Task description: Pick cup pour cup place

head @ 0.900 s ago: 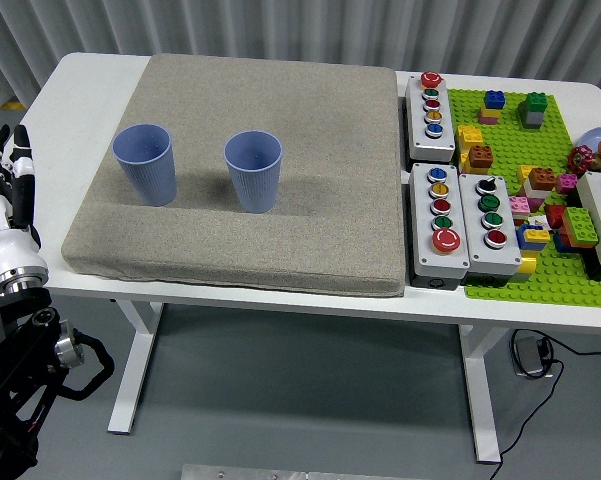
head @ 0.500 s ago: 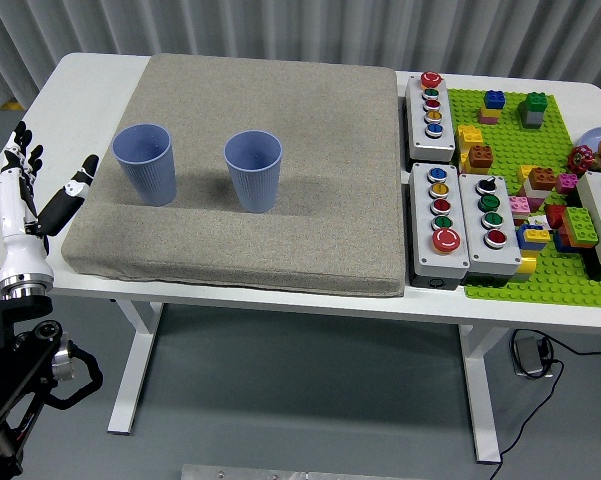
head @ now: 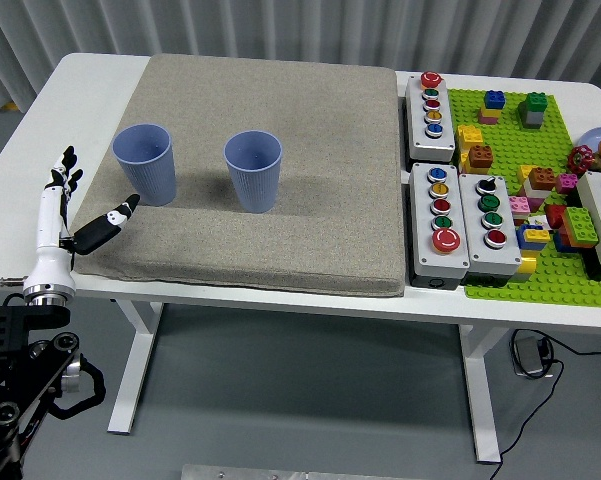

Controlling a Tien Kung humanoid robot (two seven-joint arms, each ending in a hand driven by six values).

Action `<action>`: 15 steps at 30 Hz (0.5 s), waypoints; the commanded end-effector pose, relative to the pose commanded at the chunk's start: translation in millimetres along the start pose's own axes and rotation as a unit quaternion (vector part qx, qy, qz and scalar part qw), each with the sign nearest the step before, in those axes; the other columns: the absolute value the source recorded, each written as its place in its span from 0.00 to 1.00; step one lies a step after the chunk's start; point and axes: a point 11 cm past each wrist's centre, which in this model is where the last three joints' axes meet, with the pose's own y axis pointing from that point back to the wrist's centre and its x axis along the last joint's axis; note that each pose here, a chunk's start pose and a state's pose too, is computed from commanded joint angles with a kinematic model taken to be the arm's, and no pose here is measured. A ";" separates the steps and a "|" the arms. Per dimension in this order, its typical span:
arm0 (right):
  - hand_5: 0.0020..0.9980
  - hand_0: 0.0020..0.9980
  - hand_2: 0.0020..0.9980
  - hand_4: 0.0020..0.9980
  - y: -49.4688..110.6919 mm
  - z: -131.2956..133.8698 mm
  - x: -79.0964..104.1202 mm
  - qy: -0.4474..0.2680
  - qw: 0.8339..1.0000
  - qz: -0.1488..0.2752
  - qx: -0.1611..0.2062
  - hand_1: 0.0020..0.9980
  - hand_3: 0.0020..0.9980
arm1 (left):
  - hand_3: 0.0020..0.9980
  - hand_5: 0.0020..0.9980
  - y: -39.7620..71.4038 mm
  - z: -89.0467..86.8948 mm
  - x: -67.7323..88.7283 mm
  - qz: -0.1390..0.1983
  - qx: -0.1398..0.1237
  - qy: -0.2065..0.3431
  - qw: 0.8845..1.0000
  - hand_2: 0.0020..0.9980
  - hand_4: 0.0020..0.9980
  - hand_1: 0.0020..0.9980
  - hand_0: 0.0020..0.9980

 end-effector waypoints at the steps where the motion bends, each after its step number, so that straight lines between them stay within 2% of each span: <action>1: 0.06 0.67 0.56 0.00 0.0 -0.1 -0.1 -0.001 1.000 0.000 0.000 0.60 0.57 | 1.00 0.17 -1.7 0.5 -1.5 -0.001 0.000 0.001 1.000 1.00 0.90 0.95 0.94; 15: 0.06 0.67 0.56 0.00 -0.2 1.7 0.1 -0.001 1.000 0.001 -0.001 0.60 0.57 | 1.00 0.20 -15.2 -7.6 -17.4 -0.025 0.017 0.004 1.000 1.00 0.91 0.95 0.94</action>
